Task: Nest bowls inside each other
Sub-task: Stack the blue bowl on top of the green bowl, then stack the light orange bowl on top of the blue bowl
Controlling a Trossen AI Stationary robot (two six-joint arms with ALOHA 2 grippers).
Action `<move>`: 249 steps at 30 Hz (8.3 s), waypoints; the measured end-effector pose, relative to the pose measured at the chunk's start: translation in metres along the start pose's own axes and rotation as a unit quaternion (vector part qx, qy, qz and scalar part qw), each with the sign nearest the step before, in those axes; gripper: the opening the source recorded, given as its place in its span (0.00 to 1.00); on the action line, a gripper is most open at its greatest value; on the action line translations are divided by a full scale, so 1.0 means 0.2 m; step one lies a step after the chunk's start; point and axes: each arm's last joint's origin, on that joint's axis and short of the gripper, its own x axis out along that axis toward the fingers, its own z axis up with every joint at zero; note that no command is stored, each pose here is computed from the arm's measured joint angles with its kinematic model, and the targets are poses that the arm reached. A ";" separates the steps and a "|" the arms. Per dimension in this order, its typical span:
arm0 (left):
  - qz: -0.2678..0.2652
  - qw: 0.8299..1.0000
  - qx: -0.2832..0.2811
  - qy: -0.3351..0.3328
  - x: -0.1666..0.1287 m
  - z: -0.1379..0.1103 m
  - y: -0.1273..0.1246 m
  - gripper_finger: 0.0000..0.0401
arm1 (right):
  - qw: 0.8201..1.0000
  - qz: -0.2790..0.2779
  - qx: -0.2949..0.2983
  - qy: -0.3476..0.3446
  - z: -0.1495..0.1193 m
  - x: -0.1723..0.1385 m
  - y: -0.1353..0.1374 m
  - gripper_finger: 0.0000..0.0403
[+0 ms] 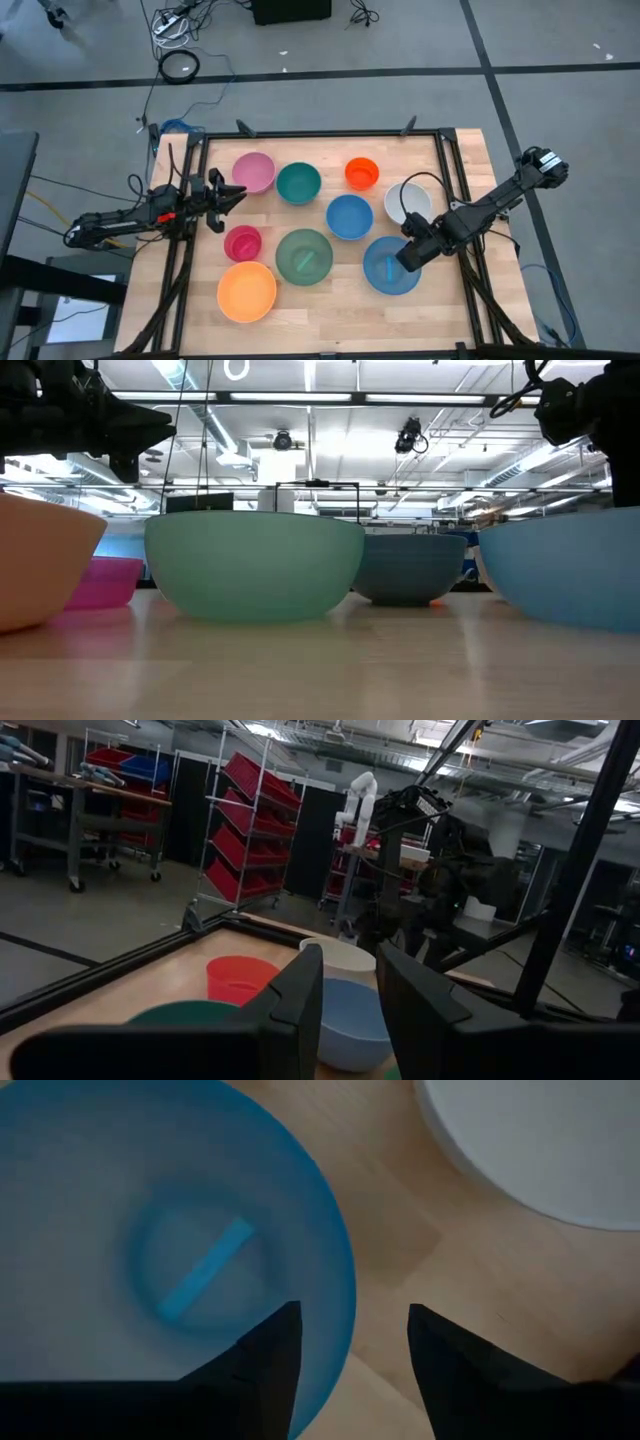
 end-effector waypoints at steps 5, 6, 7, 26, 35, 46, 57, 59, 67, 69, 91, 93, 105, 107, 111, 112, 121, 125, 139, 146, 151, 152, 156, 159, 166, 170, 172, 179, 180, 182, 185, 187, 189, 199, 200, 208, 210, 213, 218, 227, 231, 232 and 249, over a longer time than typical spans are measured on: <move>0.000 1.000 0.000 0.000 0.00 0.00 0.00 0.26 | 1.000 0.013 -0.004 0.001 -0.03 0.04 0.00 0.43; 0.000 1.000 0.000 0.001 0.00 0.00 0.00 0.26 | 1.000 0.017 -0.004 0.001 -0.03 0.05 0.00 0.43; 0.001 1.000 0.000 0.002 0.00 0.00 0.00 0.26 | 1.000 0.021 -0.004 0.000 -0.04 0.07 0.00 0.43; 0.002 1.000 0.001 0.009 0.00 -0.01 0.00 0.26 | 0.998 0.065 -0.004 -0.026 -0.07 0.22 -0.01 0.02; 0.002 1.000 0.000 0.008 0.00 -0.01 0.00 0.26 | 0.984 0.136 -0.059 -0.101 0.03 0.05 0.13 0.00; 0.002 1.000 0.001 0.005 0.00 -0.01 0.00 0.26 | 0.941 0.177 -0.178 -0.228 0.53 -0.01 0.48 0.00; 0.001 1.000 -0.003 0.004 0.00 0.00 0.00 0.26 | 0.925 0.165 -0.246 -0.238 0.89 0.07 0.67 0.00; 0.001 1.000 -0.007 0.004 0.00 0.00 0.00 0.26 | 0.926 0.163 -0.256 -0.227 0.92 0.11 0.68 0.00; 0.001 1.000 -0.013 0.004 0.00 0.00 0.00 0.26 | 0.927 0.162 -0.270 -0.204 0.96 0.17 0.68 0.00; 0.001 1.000 -0.013 0.004 0.00 0.00 0.00 0.26 | 0.924 0.168 -0.275 -0.206 0.96 0.17 0.68 0.01; 0.000 1.000 -0.013 0.000 0.00 0.00 0.00 0.26 | 0.900 0.156 -0.284 -0.290 0.97 0.07 0.71 0.33; -0.001 1.000 -0.014 -0.004 0.00 0.00 0.00 0.26 | 0.895 0.147 -0.288 -0.307 0.98 0.06 0.71 0.32; -0.001 1.000 -0.014 -0.007 0.00 0.01 0.00 0.26 | 0.908 0.117 -0.288 -0.281 1.01 0.23 0.72 0.28; -0.001 1.000 -0.014 -0.007 0.00 0.01 0.00 0.26 | 0.913 0.113 -0.284 -0.270 1.00 0.27 0.72 0.27; -0.001 1.000 -0.014 -0.007 0.00 0.01 0.00 0.26 | 0.920 0.106 -0.287 -0.246 0.97 0.34 0.74 0.25; -0.001 1.000 -0.014 -0.007 0.00 0.01 0.00 0.26 | 0.919 0.106 -0.288 -0.246 0.97 0.34 0.75 0.25; -0.001 1.000 -0.014 -0.006 0.00 0.01 0.00 0.26 | 0.889 0.162 -0.275 -0.328 0.99 0.17 0.79 0.24; -0.001 1.000 -0.014 -0.006 0.00 0.01 0.00 0.26 | 0.869 0.221 -0.279 -0.344 0.98 0.15 0.84 0.24; -0.001 1.000 -0.018 -0.007 0.00 0.01 0.00 0.26 | 0.817 0.346 -0.327 -0.326 0.87 0.11 0.96 0.24; -0.089 0.977 -0.136 0.141 -0.01 -0.10 -0.02 0.26 | 0.843 0.289 -0.340 -0.300 0.81 0.14 0.95 0.24; -0.170 0.950 -0.197 0.174 -0.02 -0.06 -0.06 0.26 | 0.851 0.289 -0.365 -0.241 0.78 0.19 0.93 0.24; -0.181 0.946 -0.204 0.178 -0.03 -0.04 -0.07 0.26 | 0.859 0.270 -0.365 -0.238 0.77 0.20 0.92 0.24; -0.213 0.933 -0.216 0.193 -0.03 -0.01 -0.10 0.26 | 0.886 0.157 -0.358 -0.248 0.77 0.21 0.86 0.24; -0.221 0.932 -0.207 0.199 -0.02 0.00 -0.12 0.26 | 0.895 0.074 -0.346 -0.271 0.77 0.18 0.81 0.24; -0.187 0.930 -0.209 0.236 0.00 -0.05 -0.11 0.26 | 0.898 0.032 -0.346 -0.269 0.72 0.16 0.80 0.24; -0.179 0.926 -0.209 0.257 0.02 -0.07 -0.12 0.26 | 0.901 0.045 -0.343 -0.263 0.70 0.16 0.80 0.24; -0.181 0.926 -0.208 0.257 0.02 -0.07 -0.12 0.26 | 0.901 0.064 -0.335 -0.268 0.71 0.16 0.82 0.24; -0.201 0.930 -0.206 0.230 0.04 -0.04 -0.14 0.26 | 0.887 0.131 -0.315 -0.313 0.77 0.20 0.89 0.23; -0.203 0.931 -0.205 0.224 0.04 -0.04 -0.14 0.26 | 0.880 0.156 -0.310 -0.325 0.79 0.21 0.92 0.23; -0.207 0.932 -0.201 0.218 0.04 -0.03 -0.14 0.26 | 0.868 0.200 -0.307 -0.337 0.81 0.21 0.95 0.22; -0.211 0.934 -0.196 0.210 0.04 -0.03 -0.14 0.26 | 0.858 0.242 -0.312 -0.328 0.83 0.27 0.98 0.21; -0.212 0.935 -0.195 0.208 0.04 -0.02 -0.14 0.26 | 0.848 0.275 -0.315 -0.325 0.83 0.30 1.01 0.20; -0.212 0.935 -0.195 0.209 0.04 -0.02 -0.14 0.26 | 0.843 0.293 -0.326 -0.312 0.82 0.32 1.01 0.20; -0.215 0.936 -0.192 0.202 0.04 -0.02 -0.15 0.26 | 0.808 0.386 -0.363 -0.258 0.78 0.38 1.07 0.19; -0.216 0.937 -0.190 0.199 0.05 -0.02 -0.15 0.26 | 0.806 0.391 -0.364 -0.256 0.78 0.39 1.07 0.19; -0.220 0.939 -0.185 0.189 0.05 -0.01 -0.15 0.26 | 0.801 0.406 -0.369 -0.237 0.76 0.40 1.08 0.18; -0.220 0.939 -0.185 0.189 0.05 -0.01 -0.15 0.26 | 0.798 0.419 -0.366 -0.231 0.75 0.39 1.08 0.18; -0.219 0.939 -0.185 0.189 0.05 -0.01 -0.15 0.26 | 0.799 0.424 -0.365 -0.223 0.73 0.39 1.09 0.18; -0.218 0.940 -0.183 0.188 0.05 -0.01 -0.15 0.26 | 0.802 0.425 -0.363 -0.212 0.70 0.39 1.10 0.17; -0.217 0.940 -0.183 0.188 0.05 -0.01 -0.15 0.26 | 0.818 0.411 -0.356 -0.188 0.69 0.42 1.10 0.15; -0.216 0.941 -0.183 0.188 0.05 -0.01 -0.15 0.26 | 0.821 0.418 -0.350 -0.171 0.68 0.49 1.11 0.15; -0.215 0.941 -0.183 0.188 0.05 -0.01 -0.15 0.26 | 0.822 0.418 -0.350 -0.164 0.67 0.50 1.11 0.15; -0.190 0.944 -0.179 0.200 0.06 0.08 -0.16 0.26 | 0.851 0.251 -0.387 -0.252 0.70 0.20 0.96 0.14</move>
